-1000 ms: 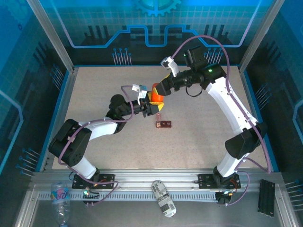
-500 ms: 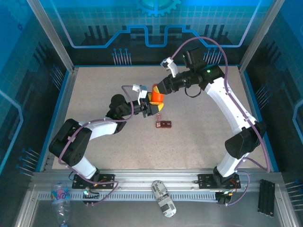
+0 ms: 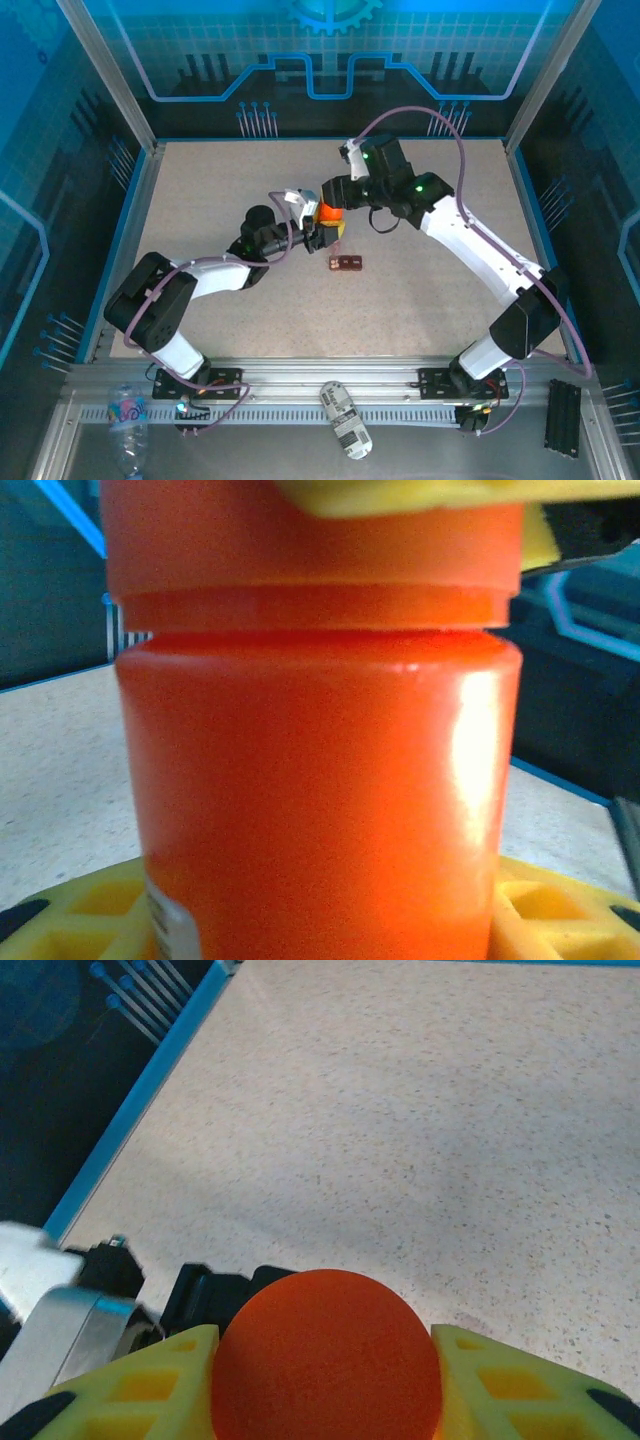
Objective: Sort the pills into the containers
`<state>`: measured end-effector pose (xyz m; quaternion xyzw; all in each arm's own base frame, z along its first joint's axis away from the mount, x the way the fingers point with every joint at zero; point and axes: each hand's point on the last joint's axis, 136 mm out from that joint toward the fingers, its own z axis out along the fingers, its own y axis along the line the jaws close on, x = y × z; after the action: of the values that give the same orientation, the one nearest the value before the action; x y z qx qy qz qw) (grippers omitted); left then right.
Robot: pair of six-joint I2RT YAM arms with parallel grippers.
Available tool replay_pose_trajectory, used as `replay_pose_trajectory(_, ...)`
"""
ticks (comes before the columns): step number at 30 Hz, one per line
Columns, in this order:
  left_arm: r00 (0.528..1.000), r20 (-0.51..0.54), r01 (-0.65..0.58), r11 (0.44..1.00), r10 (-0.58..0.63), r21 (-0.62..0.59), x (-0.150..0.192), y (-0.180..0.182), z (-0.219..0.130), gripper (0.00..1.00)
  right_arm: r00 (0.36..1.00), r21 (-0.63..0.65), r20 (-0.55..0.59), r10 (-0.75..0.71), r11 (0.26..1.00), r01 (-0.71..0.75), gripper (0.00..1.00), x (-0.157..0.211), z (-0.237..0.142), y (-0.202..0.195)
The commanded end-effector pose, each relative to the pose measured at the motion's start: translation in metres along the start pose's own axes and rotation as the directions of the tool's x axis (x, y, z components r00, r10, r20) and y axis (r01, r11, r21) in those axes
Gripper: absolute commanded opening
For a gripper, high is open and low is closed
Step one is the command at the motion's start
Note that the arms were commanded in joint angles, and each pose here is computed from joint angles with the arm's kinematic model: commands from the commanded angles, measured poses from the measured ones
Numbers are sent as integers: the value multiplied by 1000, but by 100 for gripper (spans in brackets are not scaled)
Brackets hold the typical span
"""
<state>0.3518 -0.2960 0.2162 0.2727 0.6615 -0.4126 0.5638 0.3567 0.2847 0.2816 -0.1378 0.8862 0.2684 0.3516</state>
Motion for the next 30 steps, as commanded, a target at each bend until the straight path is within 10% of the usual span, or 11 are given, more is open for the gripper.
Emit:
replay_pose_trajectory(1,948,245,-203,979,202,-22,-78,-26,-6,0,993,45,-71,98,994,-95,40,29,22,0)
replay_pose_trajectory(13,961,248,-133,991,125,14,-62,-19,-2,0,991,-99,90,94,991,-85,81,-34,-46,-10)
replay_pose_trajectory(21,976,212,-83,985,49,154,-55,-34,-1,0,988,-229,152,-28,971,63,84,-46,-110,-15)
replay_pose_trajectory(30,988,147,-8,955,-38,295,-49,-48,-4,0,959,-356,-64,-277,904,238,85,-18,-97,-3)
